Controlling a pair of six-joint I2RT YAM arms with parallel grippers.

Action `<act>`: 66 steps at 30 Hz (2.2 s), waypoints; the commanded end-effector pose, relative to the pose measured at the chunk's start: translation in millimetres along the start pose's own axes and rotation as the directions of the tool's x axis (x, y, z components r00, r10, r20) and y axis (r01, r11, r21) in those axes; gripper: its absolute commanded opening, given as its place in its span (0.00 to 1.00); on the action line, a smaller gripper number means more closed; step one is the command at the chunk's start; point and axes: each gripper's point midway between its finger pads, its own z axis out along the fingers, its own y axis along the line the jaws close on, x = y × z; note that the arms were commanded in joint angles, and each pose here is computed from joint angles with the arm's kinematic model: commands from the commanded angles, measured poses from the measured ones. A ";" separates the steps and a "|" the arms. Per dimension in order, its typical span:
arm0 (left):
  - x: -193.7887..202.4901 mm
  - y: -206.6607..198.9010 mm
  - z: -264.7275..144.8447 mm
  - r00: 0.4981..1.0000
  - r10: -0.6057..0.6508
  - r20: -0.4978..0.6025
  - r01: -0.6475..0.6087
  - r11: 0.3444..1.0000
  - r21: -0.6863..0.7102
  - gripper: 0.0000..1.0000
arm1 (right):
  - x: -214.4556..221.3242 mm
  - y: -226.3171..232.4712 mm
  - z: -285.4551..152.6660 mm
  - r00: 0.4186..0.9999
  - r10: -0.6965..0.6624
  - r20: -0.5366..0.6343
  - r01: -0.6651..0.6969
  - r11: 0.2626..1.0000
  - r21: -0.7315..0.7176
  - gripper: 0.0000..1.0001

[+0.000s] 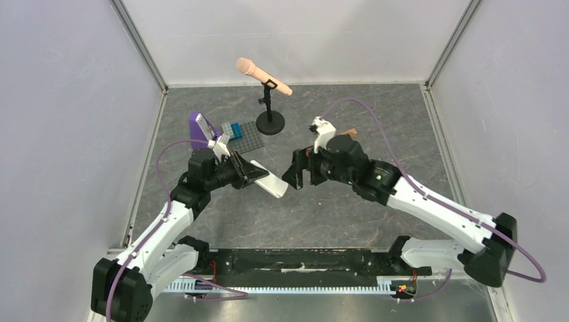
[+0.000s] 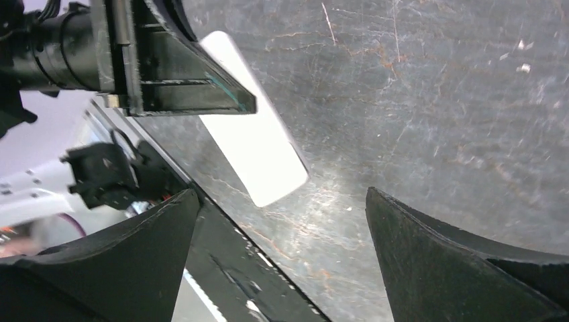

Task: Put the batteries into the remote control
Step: Load the battery cover into the remote control.

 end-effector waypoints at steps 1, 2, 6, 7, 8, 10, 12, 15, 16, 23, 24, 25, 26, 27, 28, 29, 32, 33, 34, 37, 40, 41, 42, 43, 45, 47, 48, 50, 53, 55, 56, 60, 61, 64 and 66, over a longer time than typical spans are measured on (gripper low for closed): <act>-26.2 -61.9 -15.4 0.997 -0.031 0.070 0.020 0.987 0.158 0.02 | -18.8 8.8 -7.5 0.940 0.299 0.164 -0.287 0.953 -0.094 0.98; -27.6 -66.0 -17.0 0.997 -0.042 0.072 0.030 0.986 0.166 0.02 | -17.8 9.6 -7.4 0.926 0.337 0.170 -0.322 0.940 -0.110 0.98; -32.1 -84.2 -23.9 0.992 -0.106 0.075 0.088 0.972 0.216 0.02 | -21.4 15.4 -8.2 0.875 0.445 0.189 -0.414 0.892 -0.180 0.98; -33.7 -88.5 -25.6 0.990 -0.119 0.077 0.099 0.968 0.229 0.02 | -23.6 18.5 -8.8 0.856 0.479 0.195 -0.440 0.872 -0.213 0.98; -34.6 -91.5 -27.1 0.987 -0.139 0.077 0.117 0.964 0.240 0.02 | -25.8 23.1 -9.9 0.833 0.518 0.193 -0.467 0.847 -0.255 0.98; -37.2 -99.1 -30.6 0.982 -0.168 0.083 0.140 0.953 0.268 0.02 | -28.9 28.8 -10.6 0.798 0.573 0.189 -0.504 0.805 -0.314 0.98; -38.9 -106.1 -33.4 0.978 -0.195 0.080 0.163 0.941 0.296 0.02 | -29.2 31.4 -7.9 0.770 0.616 0.167 -0.542 0.770 -0.338 0.95; -40.9 -115.3 -37.4 0.974 -0.216 0.075 0.179 0.926 0.333 0.02 | -29.8 36.8 -5.6 0.737 0.662 0.136 -0.577 0.721 -0.384 0.87; -41.4 -118.1 -38.9 0.974 -0.215 0.075 0.178 0.923 0.342 0.02 | -31.0 38.7 -5.9 0.728 0.673 0.133 -0.581 0.708 -0.403 0.83; -40.4 -120.0 -42.2 0.973 -0.217 0.080 0.175 0.918 0.356 0.02 | -31.9 35.5 -10.1 0.666 0.734 0.132 -0.621 0.644 -0.448 0.69; -40.3 -119.7 -42.1 0.972 -0.220 0.078 0.179 0.916 0.359 0.02 | -30.9 34.9 -10.3 0.660 0.740 0.129 -0.626 0.636 -0.451 0.67; -40.7 -120.7 -42.8 0.972 -0.222 0.079 0.179 0.913 0.367 0.02 | -29.8 33.5 -10.4 0.653 0.746 0.128 -0.630 0.630 -0.454 0.65; -40.3 -120.9 -42.7 0.971 -0.225 0.077 0.181 0.910 0.373 0.02 | -29.1 33.2 -10.8 0.647 0.752 0.125 -0.634 0.622 -0.460 0.63; -40.3 -120.4 -42.3 0.970 -0.230 0.075 0.186 0.908 0.375 0.02 | -29.4 33.4 -11.4 0.643 0.755 0.125 -0.633 0.616 -0.469 0.60; -40.5 -120.7 -42.4 0.970 -0.231 0.076 0.186 0.907 0.378 0.02 | -29.6 33.9 -11.9 0.642 0.756 0.125 -0.629 0.613 -0.477 0.58; -40.1 -120.6 -42.0 0.970 -0.230 0.073 0.186 0.906 0.380 0.02 | -30.2 34.9 -12.3 0.643 0.756 0.125 -0.624 0.611 -0.487 0.56; -40.1 -120.5 -41.5 0.970 -0.232 0.071 0.189 0.905 0.381 0.02 | -31.0 35.4 -11.7 0.644 0.755 0.127 -0.619 0.612 -0.492 0.53; -40.1 -120.8 -41.7 0.970 -0.233 0.071 0.189 0.904 0.383 0.02 | -31.0 34.5 -10.9 0.643 0.755 0.130 -0.620 0.612 -0.490 0.52; -40.6 -121.4 -42.1 0.970 -0.234 0.071 0.190 0.903 0.386 0.02 | -30.9 34.9 -10.4 0.643 0.756 0.127 -0.621 0.611 -0.491 0.50; -40.5 -122.4 -42.6 0.970 -0.233 0.072 0.188 0.902 0.389 0.02 | -29.4 36.0 -8.2 0.642 0.758 0.114 -0.627 0.605 -0.492 0.43; -40.5 -122.2 -42.6 0.970 -0.233 0.072 0.187 0.901 0.391 0.02 | -27.7 36.8 -6.4 0.639 0.762 0.101 -0.634 0.597 -0.491 0.38; -40.8 -122.6 -43.0 0.970 -0.232 0.074 0.186 0.901 0.392 0.02 | -27.1 36.7 -6.0 0.639 0.763 0.097 -0.637 0.595 -0.490 0.36; -40.6 -122.9 -43.2 0.970 -0.231 0.074 0.184 0.901 0.394 0.02 | -26.4 37.2 -5.9 0.639 0.764 0.094 -0.638 0.593 -0.491 0.33; -40.5 -122.8 -43.0 0.970 -0.232 0.073 0.186 0.900 0.394 0.02 | -25.8 37.0 -5.8 0.637 0.765 0.092 -0.639 0.591 -0.491 0.31; -40.8 -123.0 -42.9 0.970 -0.233 0.073 0.186 0.900 0.395 0.02 | -24.4 37.0 -5.4 0.638 0.765 0.088 -0.641 0.590 -0.491 0.30; -41.1 -123.8 -43.3 0.969 -0.237 0.072 0.190 0.898 0.397 0.02 | -23.2 36.2 -5.7 0.636 0.767 0.088 -0.642 0.589 -0.491 0.29; -41.3 -124.7 -43.9 0.968 -0.240 0.071 0.193 0.896 0.400 0.02 | -23.2 36.2 -6.5 0.637 0.765 0.090 -0.638 0.590 -0.495 0.29; -41.3 -125.6 -44.3 0.967 -0.244 0.069 0.196 0.893 0.405 0.02 | -23.3 35.9 -8.2 0.636 0.766 0.095 -0.633 0.588 -0.504 0.28; -41.2 -127.8 -45.8 0.967 -0.247 0.065 0.199 0.889 0.413 0.02 | -25.2 37.0 -10.7 0.642 0.760 0.104 -0.617 0.593 -0.517 0.18; -41.0 -128.6 -46.4 0.968 -0.241 0.067 0.192 0.887 0.419 0.02 | -26.6 37.9 -11.3 0.646 0.756 0.107 -0.611 0.596 -0.522 0.11; -41.0 -130.9 -47.5 0.971 -0.229 0.069 0.178 0.886 0.428 0.02 | -26.5 38.4 -10.7 0.648 0.754 0.106 -0.610 0.597 -0.522 0.09; -36.7 -139.5 -51.6 0.988 -0.134 0.075 0.084 0.881 0.466 0.02 | -30.9 44.3 -9.0 0.660 0.745 0.094 -0.598 0.598 -0.533 0.06; -35.5 -141.8 -52.8 0.991 -0.112 0.075 0.063 0.878 0.475 0.02 | -31.2 45.3 -6.8 0.665 0.741 0.091 -0.597 0.601 -0.532 0.06; -31.4 -150.8 -58.2 0.996 -0.055 0.070 0.012 0.859 0.511 0.02 | -34.5 50.2 -2.5 0.681 0.727 0.083 -0.584 0.608 -0.538 0.06; -28.2 -154.1 -60.5 0.998 -0.035 0.061 -0.002 0.851 0.526 0.02 | -37.0 54.3 -0.6 0.690 0.720 0.075 -0.571 0.605 -0.555 0.06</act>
